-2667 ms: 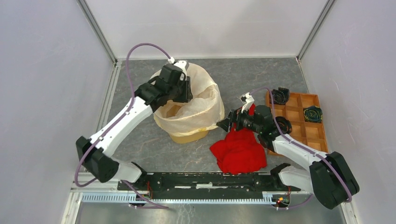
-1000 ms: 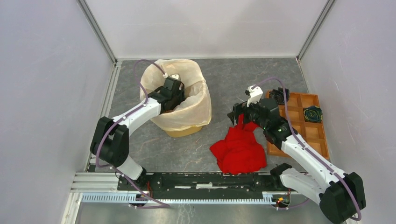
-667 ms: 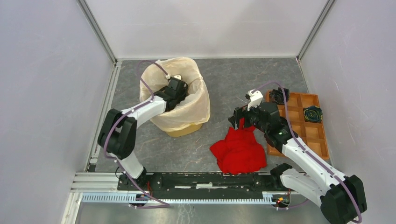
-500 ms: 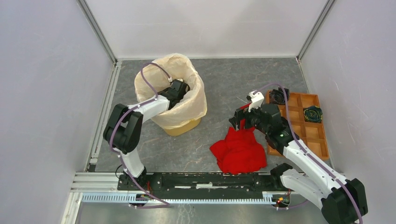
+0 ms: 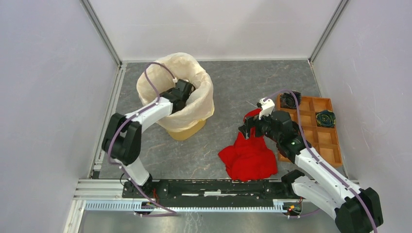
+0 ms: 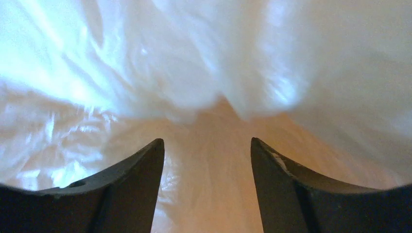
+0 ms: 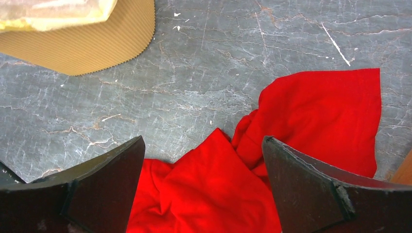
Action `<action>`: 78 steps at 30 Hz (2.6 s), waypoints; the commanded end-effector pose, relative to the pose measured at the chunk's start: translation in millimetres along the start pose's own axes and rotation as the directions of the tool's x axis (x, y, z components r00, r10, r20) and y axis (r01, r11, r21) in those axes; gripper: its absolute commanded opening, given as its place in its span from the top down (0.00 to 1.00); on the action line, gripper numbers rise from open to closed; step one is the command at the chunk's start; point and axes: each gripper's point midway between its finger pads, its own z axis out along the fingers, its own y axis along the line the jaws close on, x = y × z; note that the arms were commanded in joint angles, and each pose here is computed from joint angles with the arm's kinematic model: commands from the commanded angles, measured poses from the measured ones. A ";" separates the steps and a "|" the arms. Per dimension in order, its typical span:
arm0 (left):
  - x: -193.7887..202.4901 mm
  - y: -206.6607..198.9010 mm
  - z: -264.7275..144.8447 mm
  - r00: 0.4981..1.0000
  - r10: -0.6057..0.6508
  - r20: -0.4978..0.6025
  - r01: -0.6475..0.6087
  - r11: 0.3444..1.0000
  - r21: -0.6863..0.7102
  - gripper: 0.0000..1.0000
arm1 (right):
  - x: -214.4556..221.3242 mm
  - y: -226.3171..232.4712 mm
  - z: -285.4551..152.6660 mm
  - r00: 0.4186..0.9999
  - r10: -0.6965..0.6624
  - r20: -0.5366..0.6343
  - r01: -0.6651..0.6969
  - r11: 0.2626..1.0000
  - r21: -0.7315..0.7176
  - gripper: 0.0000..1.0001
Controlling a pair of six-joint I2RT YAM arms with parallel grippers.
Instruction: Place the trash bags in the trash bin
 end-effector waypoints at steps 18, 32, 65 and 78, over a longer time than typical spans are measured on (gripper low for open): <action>-57.5 2.1 -110.6 0.980 0.042 0.194 -0.056 0.996 0.065 0.18 | -23.2 36.0 20.1 0.997 0.064 0.031 -0.057 0.982 -0.183 0.02; -86.9 66.8 -133.9 0.935 0.100 0.339 0.006 0.955 -0.297 0.38 | -41.2 73.5 35.5 0.997 0.071 0.043 -0.057 0.960 -0.275 0.02; -95.1 18.2 -406.8 0.643 -0.159 0.749 -0.220 0.899 0.380 0.09 | -57.2 104.8 117.8 0.986 0.134 0.100 -0.124 0.987 -0.107 0.02; -75.6 45.0 -427.9 0.539 -0.164 0.826 -0.232 0.914 0.333 0.07 | -20.5 92.8 46.6 0.998 -0.059 -0.008 0.059 0.997 -0.052 0.02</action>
